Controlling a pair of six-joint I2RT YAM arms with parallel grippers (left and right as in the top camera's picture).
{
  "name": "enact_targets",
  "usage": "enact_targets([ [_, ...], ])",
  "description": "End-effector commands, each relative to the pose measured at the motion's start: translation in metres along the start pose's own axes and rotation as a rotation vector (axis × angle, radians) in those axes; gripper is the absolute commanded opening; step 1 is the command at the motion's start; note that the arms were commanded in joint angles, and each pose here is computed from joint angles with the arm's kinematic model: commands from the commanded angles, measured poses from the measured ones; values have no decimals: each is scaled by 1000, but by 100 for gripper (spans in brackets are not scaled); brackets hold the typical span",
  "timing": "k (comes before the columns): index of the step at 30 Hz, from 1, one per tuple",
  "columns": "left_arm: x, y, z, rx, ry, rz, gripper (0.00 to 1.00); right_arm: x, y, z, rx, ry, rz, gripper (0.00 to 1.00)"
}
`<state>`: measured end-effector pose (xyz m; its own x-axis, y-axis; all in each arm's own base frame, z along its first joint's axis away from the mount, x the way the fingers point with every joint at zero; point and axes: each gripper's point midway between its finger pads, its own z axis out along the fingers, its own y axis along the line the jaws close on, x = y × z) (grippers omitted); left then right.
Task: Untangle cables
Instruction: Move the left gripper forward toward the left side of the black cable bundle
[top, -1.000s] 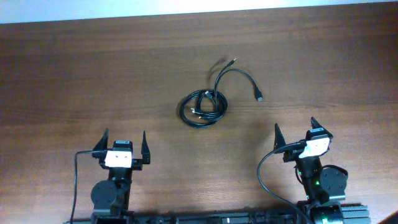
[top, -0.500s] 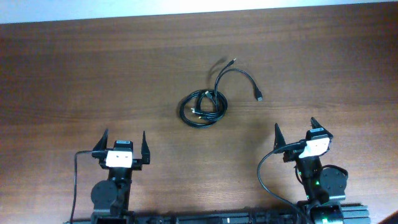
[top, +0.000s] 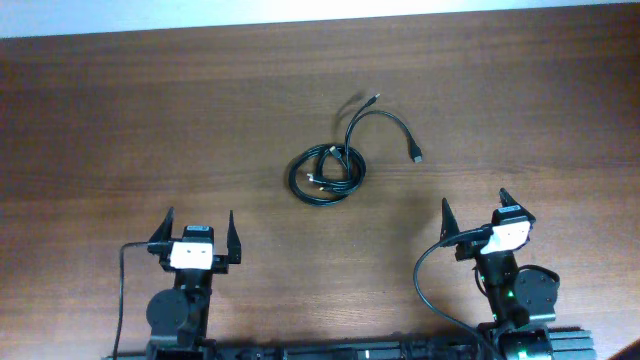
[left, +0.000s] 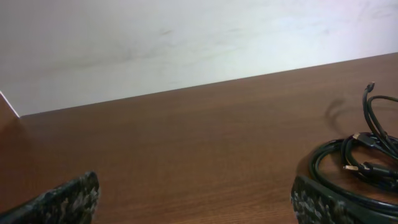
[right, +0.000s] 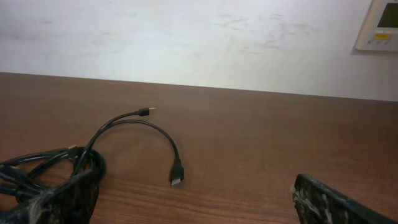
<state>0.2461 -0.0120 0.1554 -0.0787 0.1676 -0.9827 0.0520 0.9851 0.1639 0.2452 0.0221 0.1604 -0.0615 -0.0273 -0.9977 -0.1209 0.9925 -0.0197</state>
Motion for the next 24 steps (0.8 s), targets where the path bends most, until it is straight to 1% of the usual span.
enact_targets([
  [1, 15, -1, 1, 1, 86, -78, 99, 3, 5, 0, -27, 5, 4, 98],
  [3, 27, -3, 0, 10, 165, -109, 99, 3, 5, 0, -27, 5, 4, 99],
  [6, 37, -16, -2, 88, 265, -117, 99, 3, 5, 0, -27, 5, 4, 98],
  [8, 32, -21, -2, 122, 293, -121, 99, 3, 5, 0, -27, 5, 4, 98],
  [11, 16, -19, 1, 127, 306, -109, 99, 3, 5, 0, -27, 5, 4, 99],
  [14, 7, -17, 1, 129, 349, -109, 99, 3, 5, 0, -27, 5, 4, 99],
  [19, 12, -18, 2, 145, 495, -111, 98, 3, 5, 0, -27, 5, 4, 98],
  [24, 26, -36, 11, 247, 626, -142, 99, 3, 5, 0, -27, 5, 4, 98],
])
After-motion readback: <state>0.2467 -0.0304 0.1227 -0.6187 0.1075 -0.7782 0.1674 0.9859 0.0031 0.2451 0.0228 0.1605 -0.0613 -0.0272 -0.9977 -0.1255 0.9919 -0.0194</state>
